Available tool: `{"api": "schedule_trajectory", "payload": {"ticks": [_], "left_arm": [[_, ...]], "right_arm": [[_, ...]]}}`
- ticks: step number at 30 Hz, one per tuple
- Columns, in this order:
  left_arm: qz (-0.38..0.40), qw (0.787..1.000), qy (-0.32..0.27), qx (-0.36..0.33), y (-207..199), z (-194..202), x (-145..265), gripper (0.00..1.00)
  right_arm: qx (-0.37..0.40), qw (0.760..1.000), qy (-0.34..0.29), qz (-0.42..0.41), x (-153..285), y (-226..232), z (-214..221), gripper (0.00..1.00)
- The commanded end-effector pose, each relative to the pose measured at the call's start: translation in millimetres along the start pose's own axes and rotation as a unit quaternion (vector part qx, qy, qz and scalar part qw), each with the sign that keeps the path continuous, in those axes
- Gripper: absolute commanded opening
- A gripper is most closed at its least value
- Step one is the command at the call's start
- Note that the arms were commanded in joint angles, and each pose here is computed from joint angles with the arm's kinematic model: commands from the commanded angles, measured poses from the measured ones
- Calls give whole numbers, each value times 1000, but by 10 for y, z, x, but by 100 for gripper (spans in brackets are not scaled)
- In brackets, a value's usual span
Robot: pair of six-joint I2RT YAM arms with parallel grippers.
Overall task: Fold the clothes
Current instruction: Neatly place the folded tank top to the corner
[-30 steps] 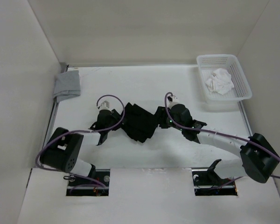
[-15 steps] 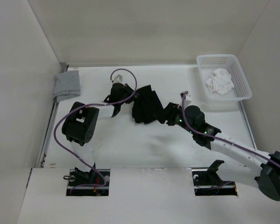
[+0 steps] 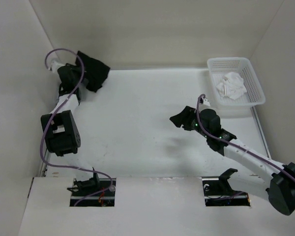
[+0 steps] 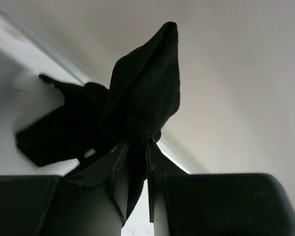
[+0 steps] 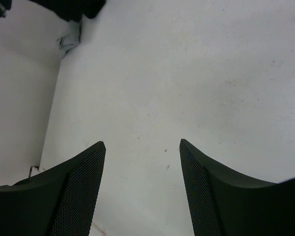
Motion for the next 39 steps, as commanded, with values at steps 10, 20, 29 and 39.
{"api": "schedule_trajectory", "payload": {"ticks": [10, 20, 29, 39], "left_arm": [[-133, 951, -223, 166, 999, -860, 884, 48], [-110, 969, -191, 111, 625, -139, 1583, 48], [-6, 973, 208, -100, -15, 2251, 1925, 58], [69, 920, 357, -148, 76, 3347, 2899, 50]], "right_arm": [[20, 997, 63, -35, -68, 173, 449, 69], [31, 998, 44, -34, -99, 269, 315, 25], [60, 995, 17, 82, -179, -46, 179, 38], [49, 993, -4, 109, -93, -229, 149, 59]]}}
Point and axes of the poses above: each gripper's point midway between its finger pads, its own x axis back along the fingers, its own y axis along the line the jaws close on, z = x × y, the point moved 1 cm from there along x, back along the fingers, and after that the axes turned 11 degrees about x, right-handed, at the moved point
